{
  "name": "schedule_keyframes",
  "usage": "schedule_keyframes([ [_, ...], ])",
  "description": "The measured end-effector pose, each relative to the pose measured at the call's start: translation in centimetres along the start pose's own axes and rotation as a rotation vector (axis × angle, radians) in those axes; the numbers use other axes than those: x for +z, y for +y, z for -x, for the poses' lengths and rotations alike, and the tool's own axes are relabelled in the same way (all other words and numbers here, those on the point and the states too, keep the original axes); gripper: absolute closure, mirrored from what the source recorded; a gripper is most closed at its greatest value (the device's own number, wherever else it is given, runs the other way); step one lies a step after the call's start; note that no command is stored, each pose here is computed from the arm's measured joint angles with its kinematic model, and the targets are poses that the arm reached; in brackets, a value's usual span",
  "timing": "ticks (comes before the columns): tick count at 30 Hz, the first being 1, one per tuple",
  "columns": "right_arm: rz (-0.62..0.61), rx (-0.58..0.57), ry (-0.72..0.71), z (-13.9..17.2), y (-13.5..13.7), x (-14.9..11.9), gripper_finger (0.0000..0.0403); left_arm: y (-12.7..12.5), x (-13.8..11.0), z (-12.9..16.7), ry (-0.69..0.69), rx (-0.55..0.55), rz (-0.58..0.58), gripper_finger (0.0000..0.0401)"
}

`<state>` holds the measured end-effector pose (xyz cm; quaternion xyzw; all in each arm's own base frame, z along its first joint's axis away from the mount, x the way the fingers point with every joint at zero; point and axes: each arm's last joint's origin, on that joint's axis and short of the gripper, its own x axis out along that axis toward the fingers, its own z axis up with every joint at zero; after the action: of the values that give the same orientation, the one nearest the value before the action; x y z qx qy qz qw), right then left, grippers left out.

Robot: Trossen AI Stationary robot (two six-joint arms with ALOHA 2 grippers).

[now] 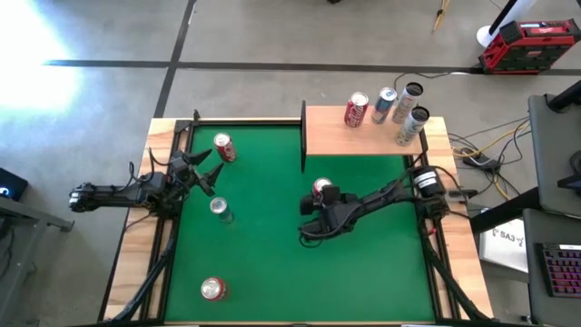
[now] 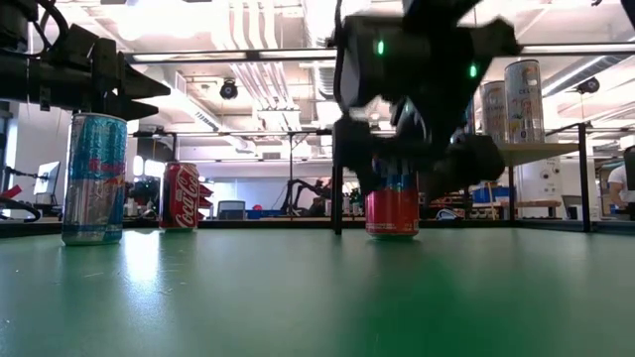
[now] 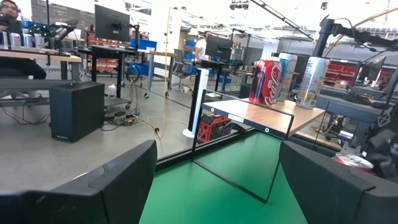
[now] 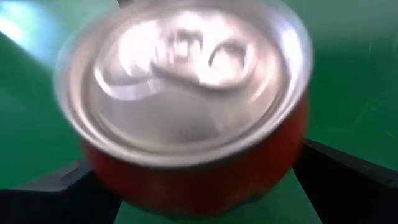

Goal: Place canned beverage on shelf
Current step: Put the right red soda can on the shelf

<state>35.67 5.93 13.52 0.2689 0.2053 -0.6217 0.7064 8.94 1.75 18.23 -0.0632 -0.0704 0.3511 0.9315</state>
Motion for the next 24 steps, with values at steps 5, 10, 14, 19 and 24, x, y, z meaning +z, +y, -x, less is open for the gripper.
schedule_keyframes([
  [5, -0.008, -0.006, -0.117, -1.3, 0.0, -2.2, 0.0003, 0.0, 0.0, 0.0, 0.000, 0.000, 0.001, 0.0077],
  [10, -0.053, 0.000, -0.151, -1.4, 0.6, -2.8, 0.0003, 0.0, 0.0, 0.0, 0.000, 0.000, 0.000, 0.0077],
  [14, -0.047, -0.029, -0.138, -1.6, 1.5, -2.6, 0.0003, 0.0, 0.0, 0.0, 0.000, 0.000, 0.000, 0.0077],
  [19, -0.003, -0.104, -0.150, -1.8, 2.3, -2.7, 0.0003, 0.0, 0.0, 0.0, 0.000, 0.000, 0.000, 0.0077],
  [24, -0.028, -0.181, -0.154, -1.8, 2.8, -2.9, 0.0039, 0.0, 0.0, 0.0, 0.000, 0.000, 0.000, 0.0077],
])
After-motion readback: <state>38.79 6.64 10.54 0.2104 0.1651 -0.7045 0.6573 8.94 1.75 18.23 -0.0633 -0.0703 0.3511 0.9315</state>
